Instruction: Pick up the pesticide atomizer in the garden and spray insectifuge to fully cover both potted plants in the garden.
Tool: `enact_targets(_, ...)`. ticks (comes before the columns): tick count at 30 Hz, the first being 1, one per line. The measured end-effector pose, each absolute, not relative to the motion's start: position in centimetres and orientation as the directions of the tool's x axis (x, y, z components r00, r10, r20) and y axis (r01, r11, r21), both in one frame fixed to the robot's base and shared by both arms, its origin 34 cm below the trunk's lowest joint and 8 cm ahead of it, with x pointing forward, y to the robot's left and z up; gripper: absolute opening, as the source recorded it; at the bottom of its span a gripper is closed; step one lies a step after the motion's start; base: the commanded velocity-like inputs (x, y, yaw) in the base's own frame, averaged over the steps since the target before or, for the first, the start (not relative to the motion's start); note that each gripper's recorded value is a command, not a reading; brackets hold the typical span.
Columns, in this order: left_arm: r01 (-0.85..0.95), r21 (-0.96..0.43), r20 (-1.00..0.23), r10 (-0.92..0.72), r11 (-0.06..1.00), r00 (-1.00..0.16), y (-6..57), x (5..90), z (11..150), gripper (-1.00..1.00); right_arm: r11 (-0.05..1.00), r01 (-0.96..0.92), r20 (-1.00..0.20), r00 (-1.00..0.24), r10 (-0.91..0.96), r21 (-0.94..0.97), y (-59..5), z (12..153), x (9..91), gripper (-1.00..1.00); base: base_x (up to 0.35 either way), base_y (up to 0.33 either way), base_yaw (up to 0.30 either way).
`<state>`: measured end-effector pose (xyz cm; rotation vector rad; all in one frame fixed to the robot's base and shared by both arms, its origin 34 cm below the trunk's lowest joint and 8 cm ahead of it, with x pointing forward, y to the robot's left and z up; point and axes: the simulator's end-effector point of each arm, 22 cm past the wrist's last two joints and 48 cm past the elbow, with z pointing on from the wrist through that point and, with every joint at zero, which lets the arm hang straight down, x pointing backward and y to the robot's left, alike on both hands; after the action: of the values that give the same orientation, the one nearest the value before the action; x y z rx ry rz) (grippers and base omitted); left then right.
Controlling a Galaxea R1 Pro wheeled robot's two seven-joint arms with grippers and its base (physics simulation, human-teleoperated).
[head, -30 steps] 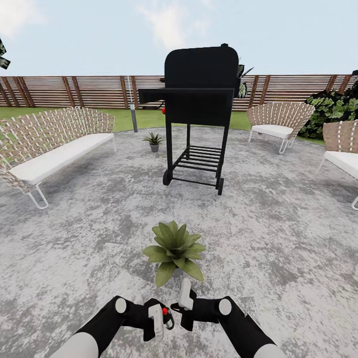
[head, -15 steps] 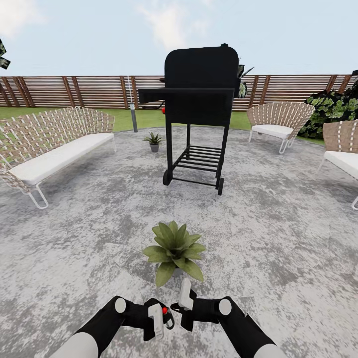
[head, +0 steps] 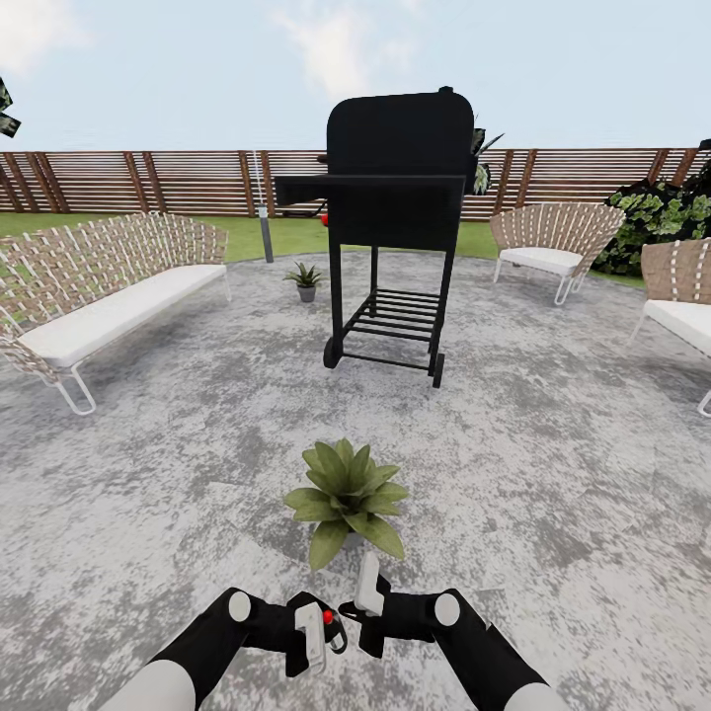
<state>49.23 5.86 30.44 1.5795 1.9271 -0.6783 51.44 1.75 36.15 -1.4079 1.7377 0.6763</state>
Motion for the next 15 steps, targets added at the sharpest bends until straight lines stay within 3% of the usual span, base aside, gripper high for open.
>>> enact_targets(15,0.978,-0.047,-0.714,0.677,0.205,-0.177,5.31,49.57,30.93,-1.0,0.244,-0.967,-0.831,-0.08,-0.551,-0.069,1.7,36.09,51.4,-1.0,0.0,0.0,0.0)
